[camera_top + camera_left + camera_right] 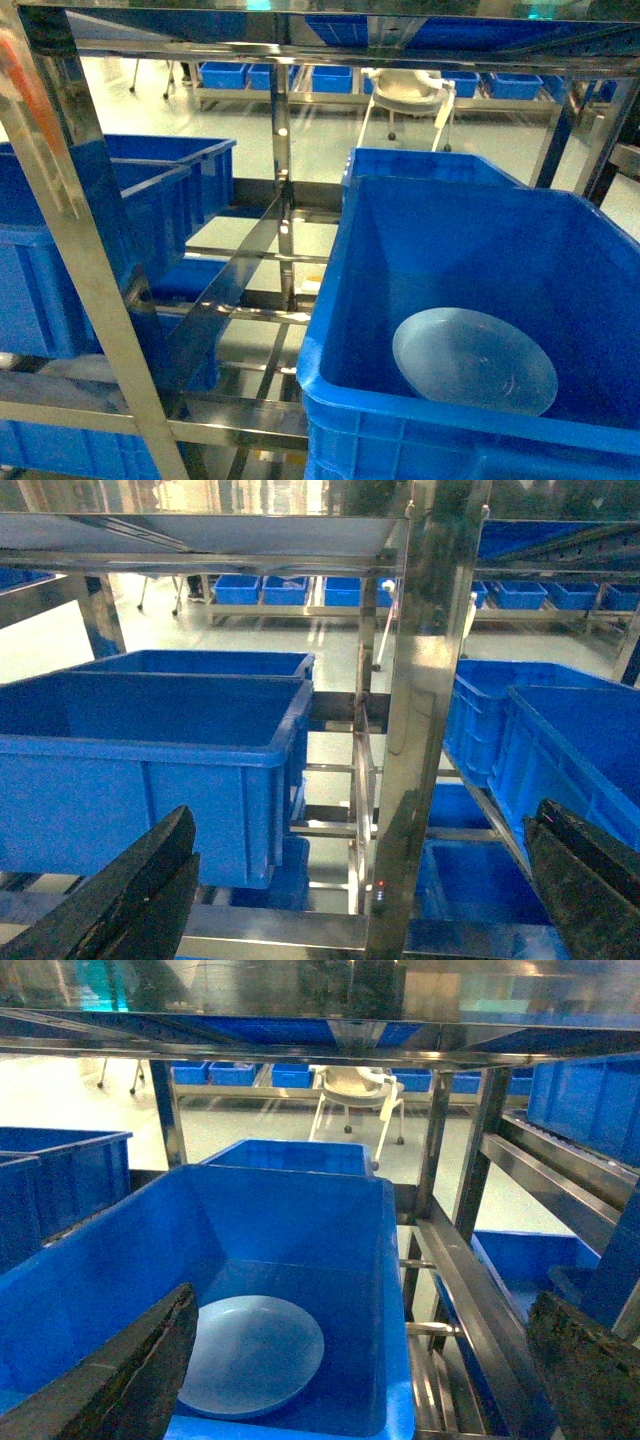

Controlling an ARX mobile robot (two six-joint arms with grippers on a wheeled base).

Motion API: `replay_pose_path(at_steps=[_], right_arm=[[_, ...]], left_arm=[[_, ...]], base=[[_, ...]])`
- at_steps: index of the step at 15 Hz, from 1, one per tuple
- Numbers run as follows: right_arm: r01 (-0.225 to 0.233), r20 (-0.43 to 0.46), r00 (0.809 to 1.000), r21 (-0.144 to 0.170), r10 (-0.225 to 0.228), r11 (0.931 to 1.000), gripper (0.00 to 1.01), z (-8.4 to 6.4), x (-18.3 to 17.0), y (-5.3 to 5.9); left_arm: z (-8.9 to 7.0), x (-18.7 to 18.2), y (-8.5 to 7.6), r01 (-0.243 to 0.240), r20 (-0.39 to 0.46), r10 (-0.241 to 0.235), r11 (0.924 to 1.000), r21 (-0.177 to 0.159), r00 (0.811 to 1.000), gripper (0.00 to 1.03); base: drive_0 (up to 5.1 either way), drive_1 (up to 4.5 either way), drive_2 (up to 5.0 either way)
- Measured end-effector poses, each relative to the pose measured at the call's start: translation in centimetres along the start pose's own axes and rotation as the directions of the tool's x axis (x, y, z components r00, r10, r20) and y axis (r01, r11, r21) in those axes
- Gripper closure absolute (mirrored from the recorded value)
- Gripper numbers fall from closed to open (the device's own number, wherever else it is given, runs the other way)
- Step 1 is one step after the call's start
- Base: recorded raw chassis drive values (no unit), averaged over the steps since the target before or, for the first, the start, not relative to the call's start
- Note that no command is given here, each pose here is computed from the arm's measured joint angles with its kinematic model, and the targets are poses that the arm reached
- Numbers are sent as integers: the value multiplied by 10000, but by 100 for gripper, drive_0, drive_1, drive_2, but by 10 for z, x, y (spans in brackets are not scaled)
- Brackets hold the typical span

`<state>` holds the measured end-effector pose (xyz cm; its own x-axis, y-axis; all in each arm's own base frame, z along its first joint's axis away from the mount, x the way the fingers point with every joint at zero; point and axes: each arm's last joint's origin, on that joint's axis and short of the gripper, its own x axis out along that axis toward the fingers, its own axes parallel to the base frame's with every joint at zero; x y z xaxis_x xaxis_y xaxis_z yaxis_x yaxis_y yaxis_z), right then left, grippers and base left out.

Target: Place blue tray on left shelf second layer neatly

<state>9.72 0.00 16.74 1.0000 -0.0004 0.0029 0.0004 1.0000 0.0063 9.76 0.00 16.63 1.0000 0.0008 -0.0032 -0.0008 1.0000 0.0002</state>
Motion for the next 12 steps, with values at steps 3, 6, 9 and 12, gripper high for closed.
replay_pose_path(at_steps=[3,6,9,12], right_arm=[[0,0,10000,0,0,10000,3,0,0,0],[0,0,10000,0,0,10000,3,0,0,0],[0,0,10000,0,0,10000,3,0,0,0],[0,0,10000,0,0,10000,3,0,0,0]], left_arm=[[0,0,0,4,0,-4,10000,0,10000,5],[0,0,0,4,0,-4,10000,0,10000,5],[0,0,0,4,0,-4,10000,0,10000,5],[0,0,0,4,0,-4,10000,0,10000,5]], base=[[0,0,0],[0,0,0],[0,0,0],[0,0,0]])
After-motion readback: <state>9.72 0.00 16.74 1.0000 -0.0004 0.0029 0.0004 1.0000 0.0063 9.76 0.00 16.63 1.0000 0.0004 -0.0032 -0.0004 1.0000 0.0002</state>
